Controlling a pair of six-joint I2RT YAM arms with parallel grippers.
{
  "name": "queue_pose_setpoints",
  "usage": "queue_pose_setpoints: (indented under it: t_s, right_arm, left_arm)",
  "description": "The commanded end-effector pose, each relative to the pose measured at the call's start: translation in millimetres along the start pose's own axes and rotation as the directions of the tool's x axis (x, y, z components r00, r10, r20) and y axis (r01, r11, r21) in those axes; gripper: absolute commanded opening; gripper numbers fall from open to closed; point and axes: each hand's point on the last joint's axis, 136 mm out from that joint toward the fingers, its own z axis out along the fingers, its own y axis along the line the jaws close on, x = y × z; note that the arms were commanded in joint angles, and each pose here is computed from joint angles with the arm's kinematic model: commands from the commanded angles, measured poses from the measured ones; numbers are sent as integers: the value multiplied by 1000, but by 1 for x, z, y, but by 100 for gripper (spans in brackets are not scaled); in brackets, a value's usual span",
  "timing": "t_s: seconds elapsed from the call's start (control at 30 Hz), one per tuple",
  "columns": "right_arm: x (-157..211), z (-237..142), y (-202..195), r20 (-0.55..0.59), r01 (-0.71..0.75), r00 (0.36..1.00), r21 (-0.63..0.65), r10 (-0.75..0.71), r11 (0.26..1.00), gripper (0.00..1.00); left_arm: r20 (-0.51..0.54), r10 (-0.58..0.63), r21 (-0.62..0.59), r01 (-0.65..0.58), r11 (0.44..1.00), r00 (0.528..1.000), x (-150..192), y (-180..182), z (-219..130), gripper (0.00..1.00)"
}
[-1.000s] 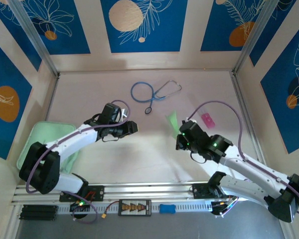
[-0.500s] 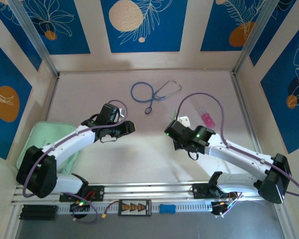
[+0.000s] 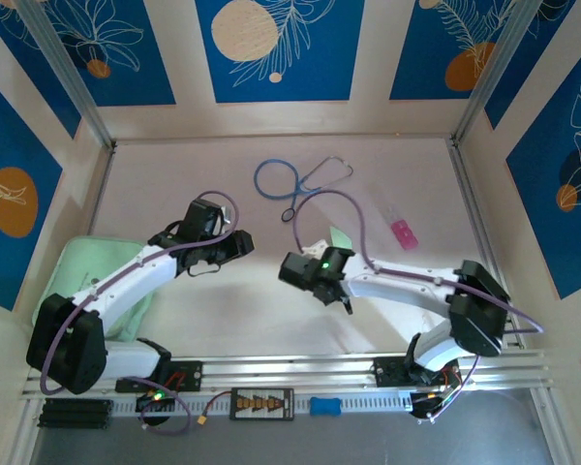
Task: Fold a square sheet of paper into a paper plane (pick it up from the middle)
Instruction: Turn over the square sheet of paper at the center of the table.
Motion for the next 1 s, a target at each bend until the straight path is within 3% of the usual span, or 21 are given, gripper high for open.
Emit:
queue_pose_setpoints:
  t_s: [0.0,0.13,0.27,0.37,0.47,0.53,0.63,0.7,0.77,0.97]
  right_arm:
    - [-5,-3,37,0,130,991,-74,-130,989,12]
    - [-6,-5,73,-2,164,986,-159,-167,973,18]
    - [-11,-13,99,28,128,992,-290,-125,948,32]
    - [-21,-25,104,85,76,995,-384,-47,920,43]
    - [-33,-37,96,125,-21,988,-498,96,867,45]
    - [-37,-32,80,85,-135,971,-574,223,808,40]
    - [-41,-21,62,-46,-307,910,-740,411,598,26]
    - [-48,-20,53,-87,-346,859,-824,504,447,18]
    - [-47,-14,47,-137,-381,821,-854,554,354,14]
    - [-35,8,51,-271,-465,779,-854,566,231,11]
  left_arm:
    - [6,-26,-31,26,999,1000,2,13,-5,47]
    - [8,-37,-31,37,999,999,2,16,-6,47]
    - [3,-39,-28,39,999,999,3,17,-5,47]
    - [-1,-40,-24,40,999,999,3,17,-5,48]
    - [-8,-40,-11,40,999,999,4,15,-3,48]
    - [-14,-39,9,39,999,999,4,12,-1,48]
    - [-32,-39,47,40,998,999,7,6,3,45]
    - [-41,-39,68,42,997,998,8,3,5,42]
    - [-48,-41,76,45,996,998,9,3,7,38]
    - [-65,-52,95,58,994,997,11,2,13,33]
